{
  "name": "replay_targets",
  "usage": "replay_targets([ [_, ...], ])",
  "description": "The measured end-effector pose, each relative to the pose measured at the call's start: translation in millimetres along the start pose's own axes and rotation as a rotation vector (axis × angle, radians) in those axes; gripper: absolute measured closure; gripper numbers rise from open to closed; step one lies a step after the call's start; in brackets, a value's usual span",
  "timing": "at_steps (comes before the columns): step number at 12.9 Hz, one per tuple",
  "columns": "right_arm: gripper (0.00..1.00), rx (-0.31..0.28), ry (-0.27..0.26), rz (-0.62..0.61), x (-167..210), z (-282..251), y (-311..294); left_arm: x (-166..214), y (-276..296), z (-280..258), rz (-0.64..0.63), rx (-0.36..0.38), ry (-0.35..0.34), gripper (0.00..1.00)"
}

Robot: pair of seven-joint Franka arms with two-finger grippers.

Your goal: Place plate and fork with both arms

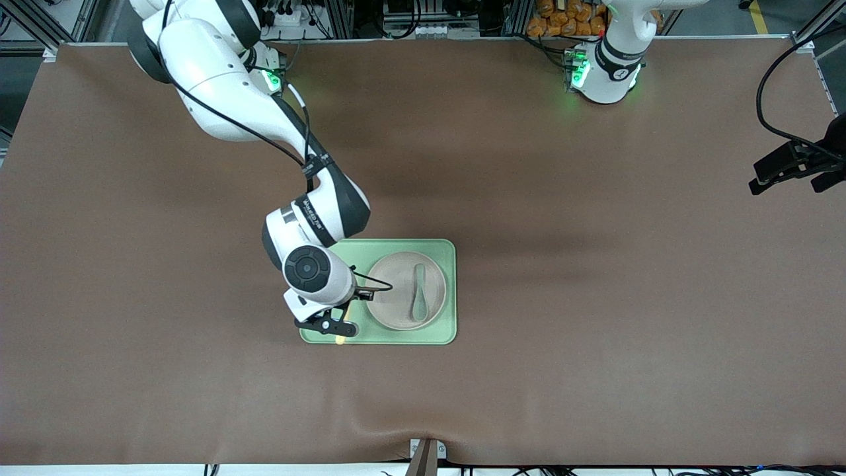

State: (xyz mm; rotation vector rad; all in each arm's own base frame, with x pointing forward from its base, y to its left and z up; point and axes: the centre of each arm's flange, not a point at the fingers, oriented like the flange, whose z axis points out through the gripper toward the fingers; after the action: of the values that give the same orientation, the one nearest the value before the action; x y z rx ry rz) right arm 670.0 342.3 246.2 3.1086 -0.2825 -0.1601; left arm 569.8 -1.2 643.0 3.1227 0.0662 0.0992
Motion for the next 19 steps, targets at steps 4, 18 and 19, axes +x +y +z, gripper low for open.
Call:
replay_targets([
  [4,0.72,0.014,0.018,-0.039,-8.3,33.3,32.1,-0.3,3.8,1.5,0.007,-0.001,-0.003,0.00],
  [18,0.54,0.044,0.026,-0.032,-31.5,48.4,57.4,-1.0,11.6,2.2,-0.002,-0.002,-0.006,0.00],
  [19,0.45,0.046,0.029,-0.031,-31.0,47.3,57.4,-1.1,12.5,2.3,-0.002,-0.002,-0.007,0.00],
])
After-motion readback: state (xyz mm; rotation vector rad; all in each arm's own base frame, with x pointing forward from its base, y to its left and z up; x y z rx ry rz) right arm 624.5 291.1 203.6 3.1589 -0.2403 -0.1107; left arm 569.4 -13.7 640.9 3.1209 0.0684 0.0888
